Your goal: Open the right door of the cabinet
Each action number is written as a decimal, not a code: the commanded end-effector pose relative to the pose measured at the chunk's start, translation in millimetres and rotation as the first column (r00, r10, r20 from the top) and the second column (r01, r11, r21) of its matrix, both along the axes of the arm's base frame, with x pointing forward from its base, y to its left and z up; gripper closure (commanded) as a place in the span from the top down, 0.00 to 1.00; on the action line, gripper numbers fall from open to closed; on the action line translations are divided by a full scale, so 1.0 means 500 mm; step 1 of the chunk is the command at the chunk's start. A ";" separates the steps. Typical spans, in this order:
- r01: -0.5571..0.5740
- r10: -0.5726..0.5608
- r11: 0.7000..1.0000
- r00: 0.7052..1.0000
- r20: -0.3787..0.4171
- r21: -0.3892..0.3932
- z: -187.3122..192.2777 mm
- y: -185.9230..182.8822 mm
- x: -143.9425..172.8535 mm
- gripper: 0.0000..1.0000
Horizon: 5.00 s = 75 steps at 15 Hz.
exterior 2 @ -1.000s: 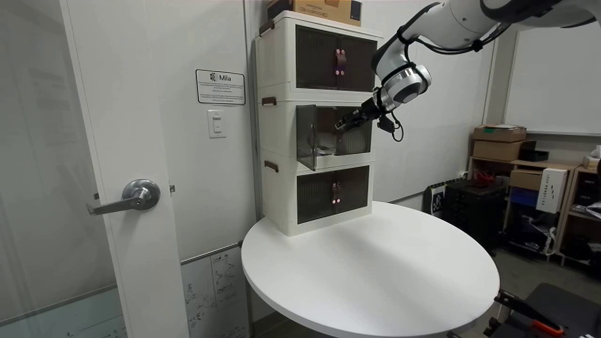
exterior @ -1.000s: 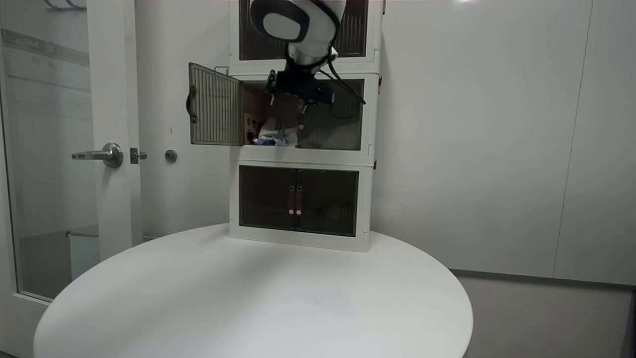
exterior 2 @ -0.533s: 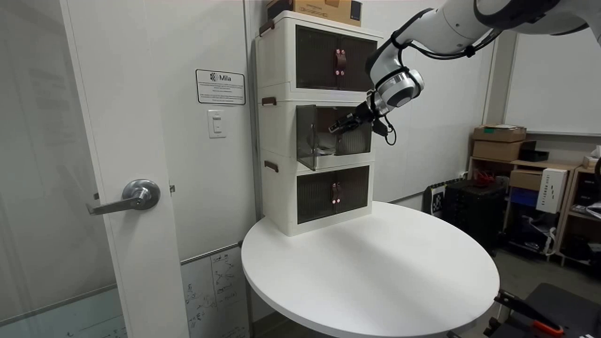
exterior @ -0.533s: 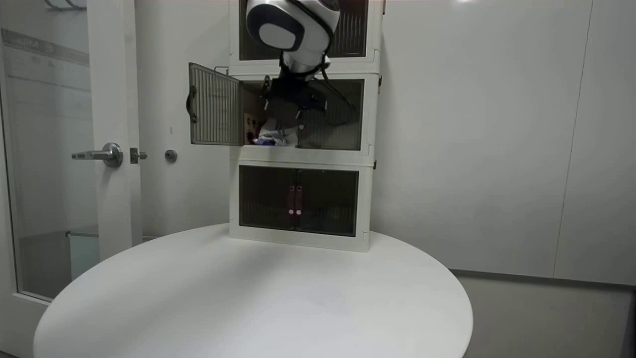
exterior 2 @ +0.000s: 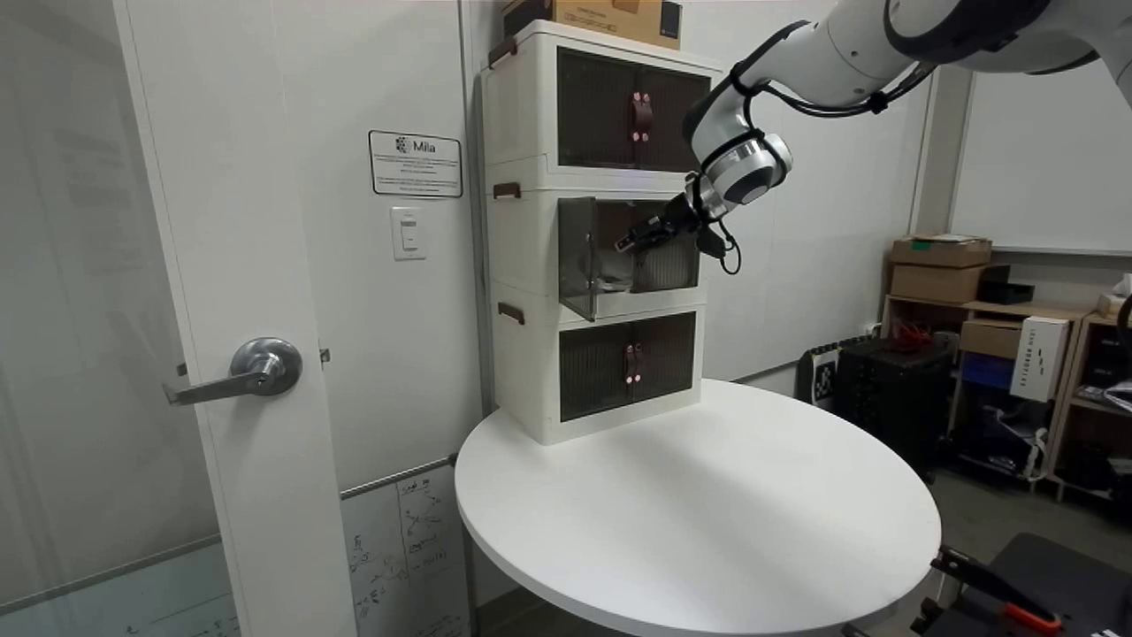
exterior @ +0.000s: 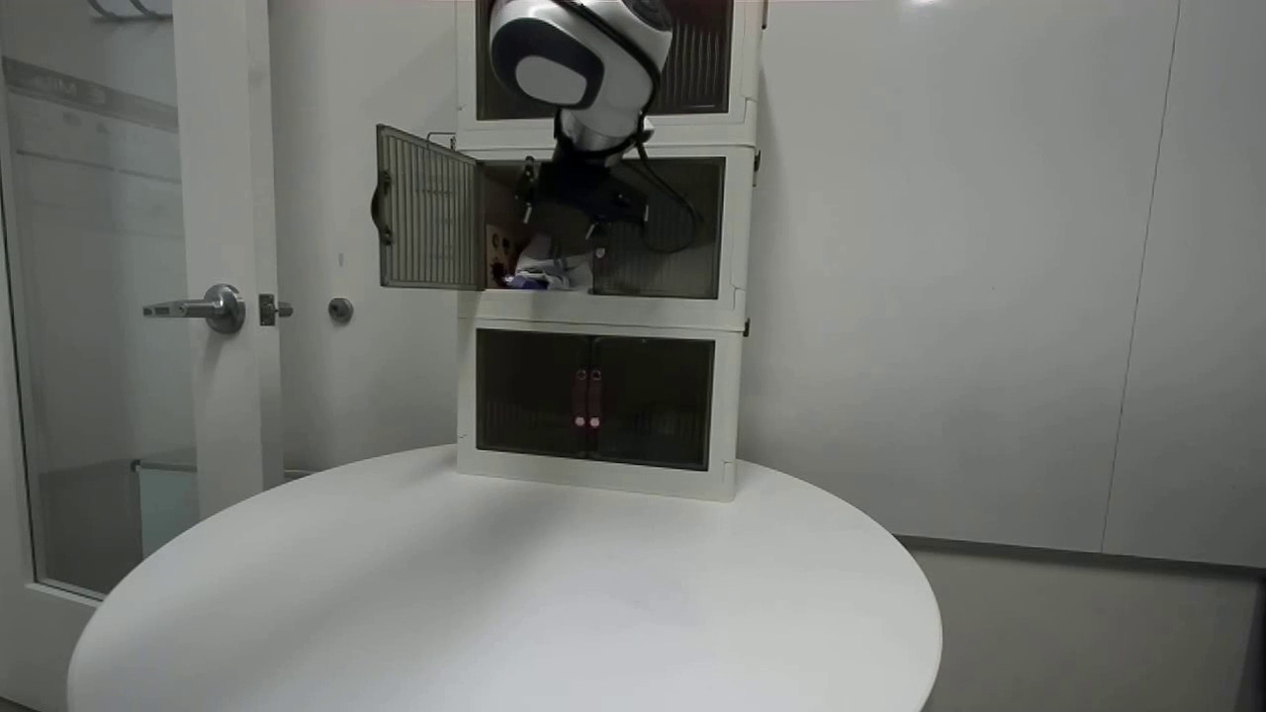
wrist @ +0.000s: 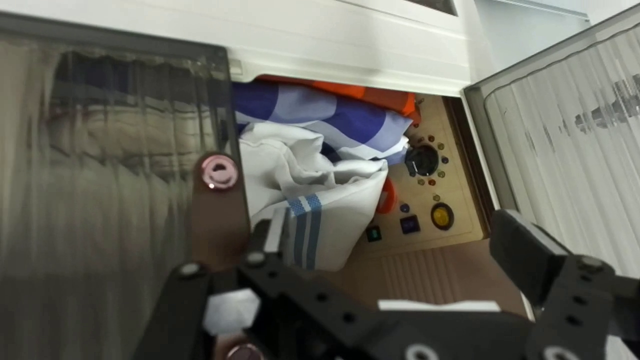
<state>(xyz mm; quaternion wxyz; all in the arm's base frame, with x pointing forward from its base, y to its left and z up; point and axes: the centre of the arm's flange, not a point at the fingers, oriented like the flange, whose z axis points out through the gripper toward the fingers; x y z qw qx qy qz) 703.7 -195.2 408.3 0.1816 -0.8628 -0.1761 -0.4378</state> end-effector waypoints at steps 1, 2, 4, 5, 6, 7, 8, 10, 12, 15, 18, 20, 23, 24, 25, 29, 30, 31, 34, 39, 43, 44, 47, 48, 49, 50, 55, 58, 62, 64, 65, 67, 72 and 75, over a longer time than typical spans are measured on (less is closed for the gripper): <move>0.042 -0.043 0.999 0.998 -0.041 -0.025 0.007 -0.052 0.007 1.00; 0.052 -0.054 0.998 0.997 -0.046 -0.028 0.008 -0.060 0.006 1.00; 0.069 -0.070 0.997 0.996 -0.047 -0.023 0.009 -0.070 0.010 1.00; 0.074 -0.075 0.997 0.996 -0.048 -0.017 0.009 -0.071 0.014 1.00; 0.079 -0.080 0.997 0.996 -0.049 -0.012 0.009 -0.071 0.019 1.00; 0.084 -0.085 0.996 0.995 -0.049 -0.007 0.009 -0.072 0.024 1.00; 0.088 -0.088 0.996 0.995 -0.050 -0.001 0.010 -0.072 0.028 1.00; 0.099 -0.098 0.995 0.993 -0.064 0.006 0.015 -0.076 0.034 1.00; 0.112 -0.111 0.994 0.990 -0.083 0.007 0.022 -0.084 0.036 1.00; 0.129 -0.128 0.992 0.986 -0.106 0.009 0.031 -0.089 0.038 1.00; 0.142 -0.140 0.990 0.982 -0.124 0.012 0.039 -0.094 0.036 1.00; 0.152 -0.149 0.988 0.980 -0.135 0.012 0.045 -0.098 0.034 1.00; 0.166 -0.163 0.986 0.976 -0.147 0.007 0.053 -0.106 0.029 1.00; 0.171 -0.169 0.985 0.974 -0.148 0.003 0.055 -0.112 0.027 1.00; 0.175 -0.173 0.985 0.974 -0.149 0.003 0.057 -0.117 0.026 1.00; 0.214 -0.214 0.977 0.968 -0.133 -0.019 0.059 -0.160 0.025 1.00; 0.217 -0.217 0.976 0.967 -0.133 -0.018 0.056 -0.169 0.026 1.00; 0.218 -0.219 0.976 0.967 -0.132 -0.018 0.054 -0.173 0.029 1.00; 0.209 -0.208 0.978 0.968 -0.138 -0.011 0.043 -0.171 0.040 1.00; 0.168 -0.166 0.986 0.978 -0.127 0.007 0.038 -0.131 0.056 1.00; 0.155 -0.152 0.988 0.981 -0.120 0.016 0.039 -0.114 0.059 1.00; 0.154 -0.151 0.988 0.981 -0.124 0.018 0.038 -0.112 0.060 1.00; 0.149 -0.144 0.988 0.981 -0.133 0.027 0.035 -0.103 0.065 1.00; 0.146 -0.141 0.989 0.981 -0.135 0.029 0.036 -0.099 0.065 1.00; 0.142 -0.136 0.989 0.981 -0.135 0.031 0.038 -0.092 0.065 1.00; 0.136 -0.131 0.990 0.982 -0.133 0.033 0.041 -0.085 0.065 1.00; 0.106 -0.099 0.993 0.985 -0.145 0.043 0.047 -0.043 0.066 1.00; 0.083 -0.075 0.995 0.987 -0.138 0.053 0.055 0.010 0.070 1.00; 0.076 -0.068 0.996 0.987 -0.146 0.051 0.053 0.020 0.070 1.00; 0.062 -0.052 0.997 0.984 -0.171 0.055 0.045 0.023 0.066 1.00; 0.055 -0.043 0.997 0.982 -0.184 0.059 0.040 0.024 0.063 1.00; 0.039 -0.022 0.997 0.976 -0.218 0.073 0.027 0.028 0.051 1.00; 0.020 0.006 0.995 0.969 -0.247 0.100 0.019 0.027 0.021 1.00; 0.025 0.002 0.994 0.969 -0.246 0.107 0.027 0.016 0.002 1.00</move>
